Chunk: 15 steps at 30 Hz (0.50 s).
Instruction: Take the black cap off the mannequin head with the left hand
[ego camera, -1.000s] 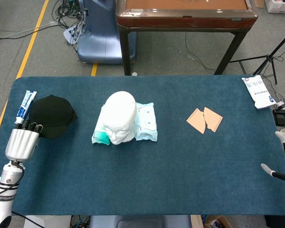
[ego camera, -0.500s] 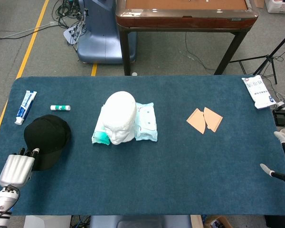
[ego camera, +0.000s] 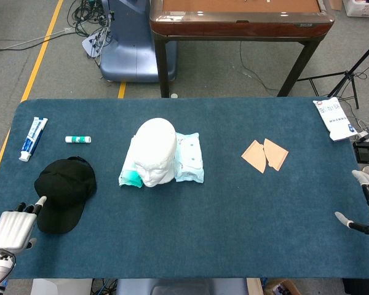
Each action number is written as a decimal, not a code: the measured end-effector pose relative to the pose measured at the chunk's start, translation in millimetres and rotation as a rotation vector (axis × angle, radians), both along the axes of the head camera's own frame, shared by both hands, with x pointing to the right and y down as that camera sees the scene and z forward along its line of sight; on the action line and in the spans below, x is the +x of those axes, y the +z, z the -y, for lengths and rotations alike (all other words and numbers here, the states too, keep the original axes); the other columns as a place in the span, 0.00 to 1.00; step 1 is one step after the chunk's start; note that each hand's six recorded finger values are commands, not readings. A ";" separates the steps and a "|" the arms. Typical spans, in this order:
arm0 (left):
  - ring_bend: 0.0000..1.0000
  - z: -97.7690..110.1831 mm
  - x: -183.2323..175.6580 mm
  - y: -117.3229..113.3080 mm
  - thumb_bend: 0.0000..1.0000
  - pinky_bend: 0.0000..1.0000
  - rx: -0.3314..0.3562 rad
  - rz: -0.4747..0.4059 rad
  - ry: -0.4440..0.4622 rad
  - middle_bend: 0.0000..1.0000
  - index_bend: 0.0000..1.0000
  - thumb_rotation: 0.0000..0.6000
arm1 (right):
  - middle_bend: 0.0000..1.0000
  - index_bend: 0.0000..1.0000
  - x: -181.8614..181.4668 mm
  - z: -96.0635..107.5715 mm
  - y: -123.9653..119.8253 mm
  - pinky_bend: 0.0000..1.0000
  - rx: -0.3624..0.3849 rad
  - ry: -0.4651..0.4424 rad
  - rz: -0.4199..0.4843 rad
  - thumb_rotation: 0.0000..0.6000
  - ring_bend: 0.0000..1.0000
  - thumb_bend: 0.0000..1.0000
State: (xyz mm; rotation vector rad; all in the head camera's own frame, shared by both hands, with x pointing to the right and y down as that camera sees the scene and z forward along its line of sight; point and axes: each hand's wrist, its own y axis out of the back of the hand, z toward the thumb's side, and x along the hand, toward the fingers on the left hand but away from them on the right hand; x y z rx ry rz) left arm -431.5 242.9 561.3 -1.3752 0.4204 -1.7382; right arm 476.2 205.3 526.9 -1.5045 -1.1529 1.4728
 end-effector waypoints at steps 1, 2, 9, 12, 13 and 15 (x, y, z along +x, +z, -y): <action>0.31 0.9 0.2 -0.7 0.05 0.59 0.012 -0.011 -0.002 0.45 0.15 1.00 | 0.17 0.13 -0.3 0.0 0.6 0.16 -0.002 -0.001 -0.002 1.00 0.09 0.00; 0.32 2.3 0.6 -1.9 0.05 0.59 0.032 -0.030 -0.006 0.46 0.20 1.00 | 0.17 0.13 -0.6 0.1 1.1 0.16 -0.003 -0.002 -0.004 1.00 0.09 0.00; 0.36 12.1 1.8 -16.2 0.08 0.59 0.229 -0.227 -0.049 0.55 0.40 1.00 | 0.17 0.13 -5.0 0.9 6.9 0.16 -0.019 -0.015 -0.023 1.00 0.09 0.00; 0.36 9.2 -0.3 -22.1 0.08 0.59 0.301 -0.286 -0.067 0.56 0.40 1.00 | 0.17 0.13 -5.0 1.6 7.7 0.16 -0.018 -0.010 -0.025 1.00 0.09 0.00; 0.36 7.5 -0.9 -22.9 0.08 0.59 0.310 -0.300 -0.075 0.56 0.40 1.00 | 0.17 0.13 -4.5 1.9 7.7 0.16 -0.017 -0.007 -0.026 1.00 0.09 0.00; 0.36 4.0 -2.9 -23.5 0.08 0.59 0.317 -0.329 -0.094 0.57 0.41 1.00 | 0.17 0.13 -4.0 2.3 7.8 0.16 -0.015 -0.004 -0.028 1.00 0.09 0.00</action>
